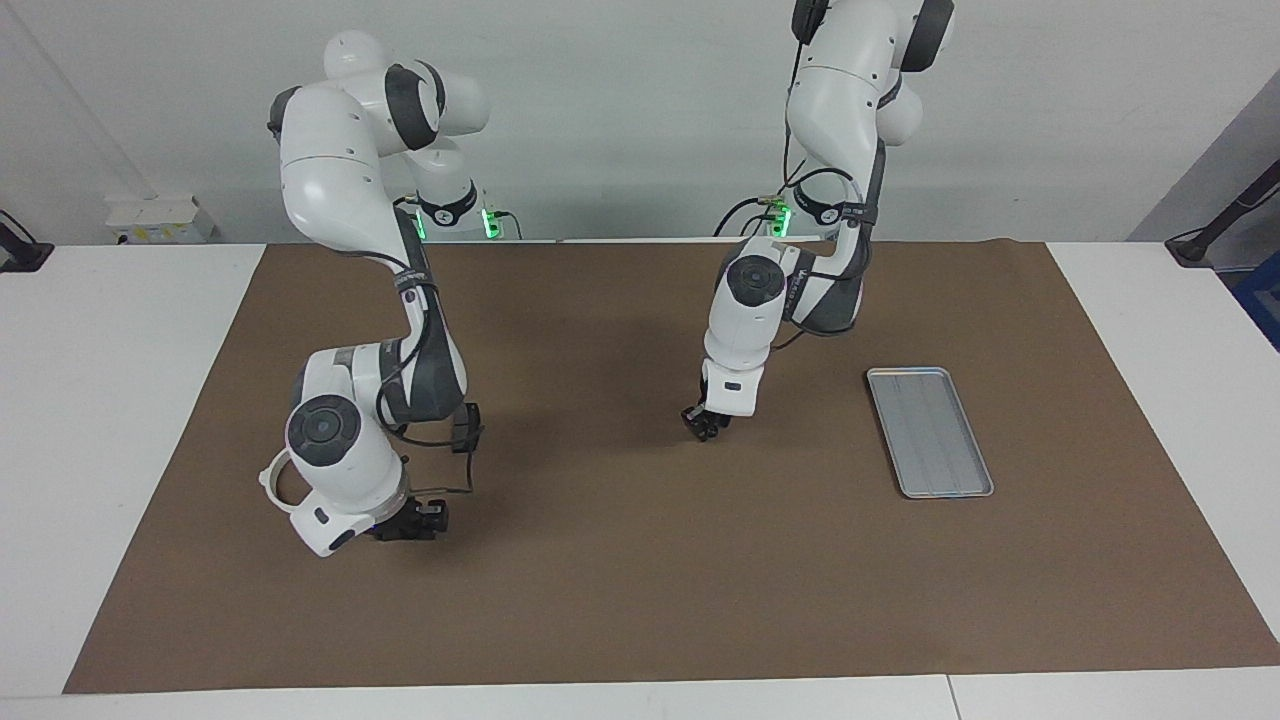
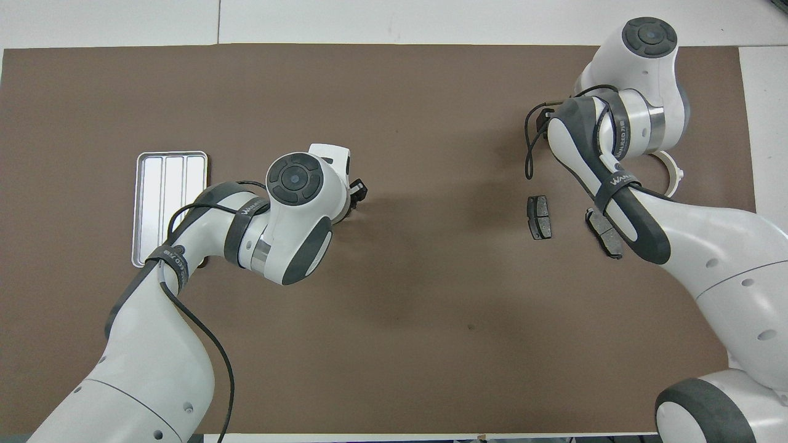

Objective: Place bearing gear from tray to pile

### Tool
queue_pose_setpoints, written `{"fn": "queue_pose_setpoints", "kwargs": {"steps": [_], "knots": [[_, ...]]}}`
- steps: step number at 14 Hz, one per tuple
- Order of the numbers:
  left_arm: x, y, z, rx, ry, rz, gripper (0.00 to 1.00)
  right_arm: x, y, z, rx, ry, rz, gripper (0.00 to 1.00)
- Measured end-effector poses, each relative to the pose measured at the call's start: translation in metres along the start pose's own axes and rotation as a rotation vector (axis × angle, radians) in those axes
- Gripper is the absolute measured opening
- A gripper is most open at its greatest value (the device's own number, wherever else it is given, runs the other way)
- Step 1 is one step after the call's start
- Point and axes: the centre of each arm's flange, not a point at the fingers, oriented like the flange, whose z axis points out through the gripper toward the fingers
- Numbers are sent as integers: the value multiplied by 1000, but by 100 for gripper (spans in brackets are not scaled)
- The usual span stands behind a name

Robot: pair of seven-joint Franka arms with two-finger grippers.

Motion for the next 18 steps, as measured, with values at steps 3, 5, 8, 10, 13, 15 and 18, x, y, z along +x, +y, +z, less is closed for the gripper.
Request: {"fn": "queue_pose_setpoints", "kwargs": {"steps": [3,5,8,10,13,15,18], "knots": [[40,-11,-47,-2,27,-54,96,-6,-15,-10,-11,-51,4,100],[72,-39,-103,-12,38,-70,100,-12,-40,-27,-18,-77,45,100],[113,-109,-189,-8,40,-34,100,-26,-101,-57,8,-82,151,100],[133,-158,-232,-5,40,13,100,-38,-150,-82,23,-50,206,100],[155,-238,-279,17,13,115,100,-66,-231,-106,52,-7,290,100],[158,-273,-296,27,-7,179,100,-80,-271,-110,78,17,351,100],[162,-293,-300,26,-8,209,100,-103,-330,-110,128,55,441,100]]}}
